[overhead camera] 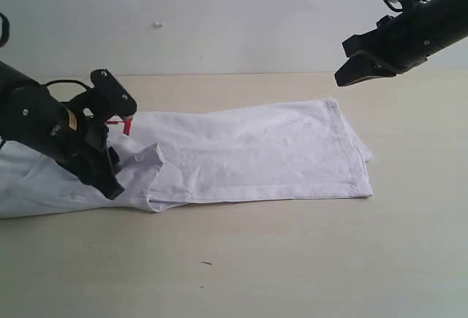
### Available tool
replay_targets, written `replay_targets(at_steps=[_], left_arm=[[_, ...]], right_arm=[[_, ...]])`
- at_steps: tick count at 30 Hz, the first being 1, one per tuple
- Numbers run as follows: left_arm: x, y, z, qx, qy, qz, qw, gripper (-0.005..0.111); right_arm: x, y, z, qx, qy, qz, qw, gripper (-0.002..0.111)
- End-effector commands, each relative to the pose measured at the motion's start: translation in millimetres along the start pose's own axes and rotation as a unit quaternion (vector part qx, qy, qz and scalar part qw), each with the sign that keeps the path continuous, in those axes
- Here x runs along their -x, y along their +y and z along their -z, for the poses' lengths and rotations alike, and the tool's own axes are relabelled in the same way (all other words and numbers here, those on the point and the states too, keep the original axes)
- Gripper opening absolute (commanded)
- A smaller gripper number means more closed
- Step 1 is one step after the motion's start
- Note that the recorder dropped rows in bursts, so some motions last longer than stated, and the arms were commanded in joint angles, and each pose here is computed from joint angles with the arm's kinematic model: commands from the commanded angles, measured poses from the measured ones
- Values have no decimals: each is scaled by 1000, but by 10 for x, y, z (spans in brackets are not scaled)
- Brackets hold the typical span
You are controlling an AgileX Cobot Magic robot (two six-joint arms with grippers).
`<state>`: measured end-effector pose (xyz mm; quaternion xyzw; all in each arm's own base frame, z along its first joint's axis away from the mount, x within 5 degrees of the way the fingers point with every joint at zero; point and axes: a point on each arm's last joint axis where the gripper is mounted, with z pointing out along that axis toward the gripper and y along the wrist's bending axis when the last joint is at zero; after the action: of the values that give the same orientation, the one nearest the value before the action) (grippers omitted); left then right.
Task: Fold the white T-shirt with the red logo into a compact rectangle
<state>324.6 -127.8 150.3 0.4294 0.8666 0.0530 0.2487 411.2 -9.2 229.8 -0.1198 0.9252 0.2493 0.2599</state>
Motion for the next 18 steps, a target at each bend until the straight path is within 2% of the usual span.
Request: replay_targets(at_steps=[1,6,9,13,18], left_arm=[[67,-19,-155,6,-41,1,999,49],[150,9,-185,22,-93,10,995,51],[114,39,-244,24,-91,10,996,50],[30,103,-311,29,-75,-18,997,50],[87,215,-286,47,-94,-36,994,50]], right_arm=[[16,10,18,0,-2,7,1000,0],[13,13,18,2,-1,7,1000,0],[13,13,18,2,-1,7,1000,0],[14,12,18,1,-2,7,1000,0],[13,11,18,0,-1,7,1000,0]])
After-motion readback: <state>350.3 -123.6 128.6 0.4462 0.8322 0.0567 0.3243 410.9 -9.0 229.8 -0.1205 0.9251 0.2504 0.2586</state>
